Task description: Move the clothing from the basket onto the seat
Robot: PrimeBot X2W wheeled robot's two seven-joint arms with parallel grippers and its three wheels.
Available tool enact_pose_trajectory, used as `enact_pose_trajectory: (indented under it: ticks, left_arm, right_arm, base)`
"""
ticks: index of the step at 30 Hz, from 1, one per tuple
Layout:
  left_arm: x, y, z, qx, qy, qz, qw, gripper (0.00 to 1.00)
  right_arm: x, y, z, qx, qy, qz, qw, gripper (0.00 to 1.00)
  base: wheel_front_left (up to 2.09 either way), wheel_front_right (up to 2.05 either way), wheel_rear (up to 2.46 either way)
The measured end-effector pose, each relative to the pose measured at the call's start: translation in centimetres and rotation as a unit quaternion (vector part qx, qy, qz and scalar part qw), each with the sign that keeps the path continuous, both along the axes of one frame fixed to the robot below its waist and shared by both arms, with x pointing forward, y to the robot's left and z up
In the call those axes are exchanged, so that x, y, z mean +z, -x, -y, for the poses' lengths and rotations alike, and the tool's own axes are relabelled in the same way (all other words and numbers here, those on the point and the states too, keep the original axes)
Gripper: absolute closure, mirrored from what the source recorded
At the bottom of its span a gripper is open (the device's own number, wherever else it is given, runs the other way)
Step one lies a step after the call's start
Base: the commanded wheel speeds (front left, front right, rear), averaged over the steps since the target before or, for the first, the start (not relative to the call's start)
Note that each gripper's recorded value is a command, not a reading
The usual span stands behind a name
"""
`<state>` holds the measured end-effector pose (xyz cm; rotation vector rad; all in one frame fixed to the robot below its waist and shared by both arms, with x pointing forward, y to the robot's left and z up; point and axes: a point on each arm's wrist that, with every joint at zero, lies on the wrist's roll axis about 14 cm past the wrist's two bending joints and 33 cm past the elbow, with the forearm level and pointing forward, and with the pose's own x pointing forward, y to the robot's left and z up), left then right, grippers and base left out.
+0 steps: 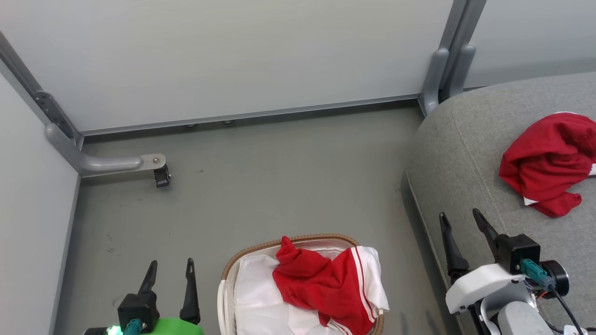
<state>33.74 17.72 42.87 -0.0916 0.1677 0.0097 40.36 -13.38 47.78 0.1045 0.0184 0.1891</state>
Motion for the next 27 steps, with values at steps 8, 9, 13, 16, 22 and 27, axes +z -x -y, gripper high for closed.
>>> enact_pose_trajectory:
  ticks: [8,9,13,16,22,27]
  left_arm:
    - [-1.2,-3.4,5.9,-0.096,0.032,-0.02,0.995,0.0]
    - [-2.0,-4.4,7.5,-0.12,0.038,-0.033,0.991,0.0]
    - [-3.8,-6.5,10.6,-0.173,0.037,-0.056,0.983,0.0]
    - [-5.9,-7.6,12.5,-0.206,0.032,-0.083,0.975,0.0]
    - [-10.7,-9.1,15.2,-0.258,0.036,-0.141,0.955,0.0]
    - [-15.7,-8.4,16.6,-0.289,0.031,-0.205,0.935,0.0]
  right_arm:
    - [1.8,-3.1,-0.5,0.01,-0.004,0.033,0.999,0.0]
    - [2.2,-4.1,-0.3,0.011,-0.002,0.042,0.999,0.0]
    - [2.7,-6.2,0.2,0.009,-0.002,0.057,0.998,0.0]
    - [2.5,-7.6,0.6,0.005,-0.002,0.063,0.998,0.0]
    - [2.1,-10.1,0.9,0.007,0.008,0.079,0.997,0.0]
    - [0.8,-11.7,1.4,0.0,0.006,0.078,0.997,0.0]
  base:
    - [0.0,0.0,0.0]
    - [0.0,0.0,0.0]
    - [0.0,0.0,0.0]
    - [0.0,0.0,0.0]
    - [0.0,0.0,0.0]
    - [0.0,0.0,0.0]
